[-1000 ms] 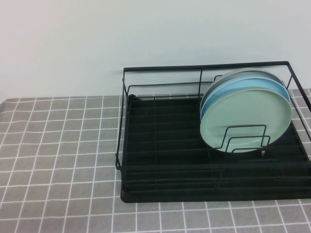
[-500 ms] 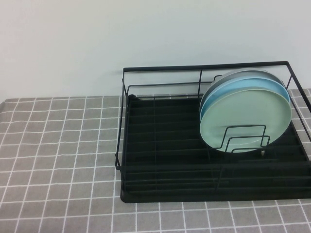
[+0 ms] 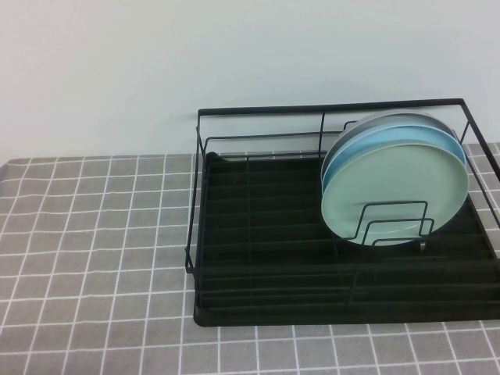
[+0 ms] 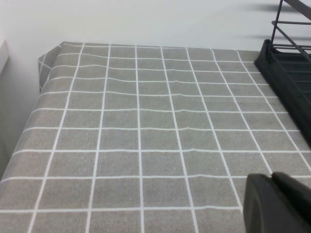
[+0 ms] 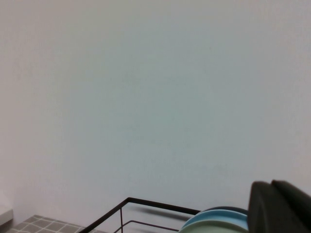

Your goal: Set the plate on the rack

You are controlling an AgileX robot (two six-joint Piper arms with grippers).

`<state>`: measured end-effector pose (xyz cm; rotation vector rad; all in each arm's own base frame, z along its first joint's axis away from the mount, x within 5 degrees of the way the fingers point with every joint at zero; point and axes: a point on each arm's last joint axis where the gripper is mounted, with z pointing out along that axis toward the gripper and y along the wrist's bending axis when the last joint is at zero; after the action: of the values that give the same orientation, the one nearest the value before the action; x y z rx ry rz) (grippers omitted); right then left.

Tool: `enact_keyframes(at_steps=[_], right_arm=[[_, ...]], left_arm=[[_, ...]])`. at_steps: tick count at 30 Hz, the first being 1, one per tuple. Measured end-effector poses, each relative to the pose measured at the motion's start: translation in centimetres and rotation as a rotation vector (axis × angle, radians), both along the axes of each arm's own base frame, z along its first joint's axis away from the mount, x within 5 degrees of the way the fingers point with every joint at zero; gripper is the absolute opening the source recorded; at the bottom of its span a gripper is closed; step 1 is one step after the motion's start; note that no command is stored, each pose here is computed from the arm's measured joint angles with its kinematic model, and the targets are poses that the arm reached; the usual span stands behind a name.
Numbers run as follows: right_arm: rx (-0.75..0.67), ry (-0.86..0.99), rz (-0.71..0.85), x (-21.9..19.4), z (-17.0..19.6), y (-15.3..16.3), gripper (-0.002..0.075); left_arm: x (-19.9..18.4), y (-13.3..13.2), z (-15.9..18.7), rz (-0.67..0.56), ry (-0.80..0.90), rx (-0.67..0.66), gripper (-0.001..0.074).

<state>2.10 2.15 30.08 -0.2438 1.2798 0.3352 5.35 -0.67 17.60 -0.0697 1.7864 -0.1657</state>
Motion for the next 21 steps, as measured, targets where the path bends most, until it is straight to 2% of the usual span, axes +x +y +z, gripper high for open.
enact_keyframes(at_steps=[8,12,13,16,21], right_arm=[[-0.008,-0.001,-0.003,0.0,0.0,0.0,-0.0003],[-0.154,-0.034,-0.085,0.2,-0.6,-0.3,-0.0003],[-0.144,-0.020,-0.094,0.3,-0.9,-0.4,-0.0003],[-0.095,0.056,-0.111,1.0,-2.4,-0.6,-0.0003],[-0.138,0.195,-0.187,2.5,-6.5,-1.1,-0.0003]], left_arm=[[0.0,0.0,0.0,0.000,0.000,0.000,0.0000],[0.0,0.0,0.0,0.000,0.000,0.000,0.0000],[0.0,0.0,0.0,0.000,0.000,0.000,0.0000],[0.0,0.0,0.0,0.000,0.000,0.000,0.0000],[0.0,0.0,0.0,0.000,0.000,0.000,0.0000]])
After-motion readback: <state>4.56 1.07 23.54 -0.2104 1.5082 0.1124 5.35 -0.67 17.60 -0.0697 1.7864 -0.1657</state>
